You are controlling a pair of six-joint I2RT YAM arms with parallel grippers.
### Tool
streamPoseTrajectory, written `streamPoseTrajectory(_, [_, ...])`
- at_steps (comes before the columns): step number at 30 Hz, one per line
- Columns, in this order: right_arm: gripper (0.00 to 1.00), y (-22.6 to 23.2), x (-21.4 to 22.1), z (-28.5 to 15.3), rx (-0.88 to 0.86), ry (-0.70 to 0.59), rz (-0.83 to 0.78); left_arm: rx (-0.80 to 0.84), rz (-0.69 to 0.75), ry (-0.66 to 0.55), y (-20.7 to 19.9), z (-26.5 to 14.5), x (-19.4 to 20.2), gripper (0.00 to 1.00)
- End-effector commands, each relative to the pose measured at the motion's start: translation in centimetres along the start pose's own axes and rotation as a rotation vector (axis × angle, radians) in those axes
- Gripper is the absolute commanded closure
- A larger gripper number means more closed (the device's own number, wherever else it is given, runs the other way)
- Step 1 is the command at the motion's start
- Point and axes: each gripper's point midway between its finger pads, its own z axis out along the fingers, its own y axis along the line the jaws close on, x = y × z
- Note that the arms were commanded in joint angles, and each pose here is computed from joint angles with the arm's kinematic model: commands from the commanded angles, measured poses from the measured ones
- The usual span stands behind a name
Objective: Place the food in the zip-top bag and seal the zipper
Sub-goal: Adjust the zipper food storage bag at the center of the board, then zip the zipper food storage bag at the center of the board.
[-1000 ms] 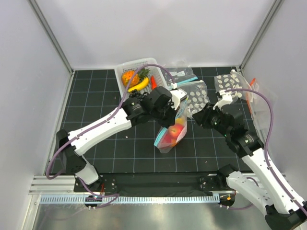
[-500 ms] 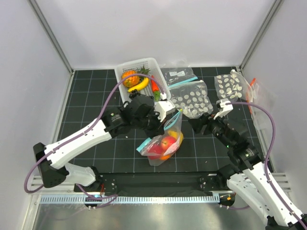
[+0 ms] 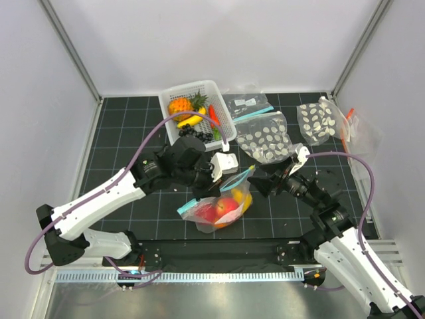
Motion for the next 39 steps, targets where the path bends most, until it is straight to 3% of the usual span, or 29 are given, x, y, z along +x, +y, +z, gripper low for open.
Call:
streamPoseTrajectory(1, [0.24, 2.4, -2.3, 0.1, -0.137, -0.091, -0.106, 0.101, 0.05, -0.019, -2.0, -1.5, -0.8, 1.0])
streamPoseTrajectory(6, [0.24, 3.8, -2.2, -0.2, -0.221, -0.107, -0.134, 0.126, 0.074, -0.034, -2.7, -2.4, -0.9, 1.0])
streamPoseTrajectory(12, [0.33, 6.1, -1.4, -0.3, -0.381, -0.06, -0.12, 0.154, 0.11, -0.072, -3.7, -3.8, -1.3, 1.0])
streamPoseTrajectory(26, [0.32, 7.6, -1.9, -0.7, -0.466, -0.068, -0.115, 0.21, 0.15, -0.111, -5.4, -5.8, -1.7, 1.0])
streamPoseTrajectory(32, [0.49, 8.3, -2.1, -1.0, -0.509, -0.072, -0.103, 0.221, 0.149, -0.103, -5.5, -5.8, -1.7, 1.0])
streamPoseTrajectory(33, [0.59, 8.6, -2.0, -1.1, -0.527, -0.071, -0.105, 0.217, 0.15, -0.105, -5.5, -5.8, -1.7, 1.0])
streamPoseTrajectory(34, [0.62, 8.6, -2.0, -1.1, -0.532, -0.066, -0.094, 0.217, 0.148, -0.104, -5.5, -5.8, -1.7, 1.0])
streamPoseTrajectory(39, [0.72, 9.0, -2.2, -1.1, -0.552, -0.063, -0.086, 0.217, 0.142, -0.092, -5.3, -5.5, -1.6, 1.0])
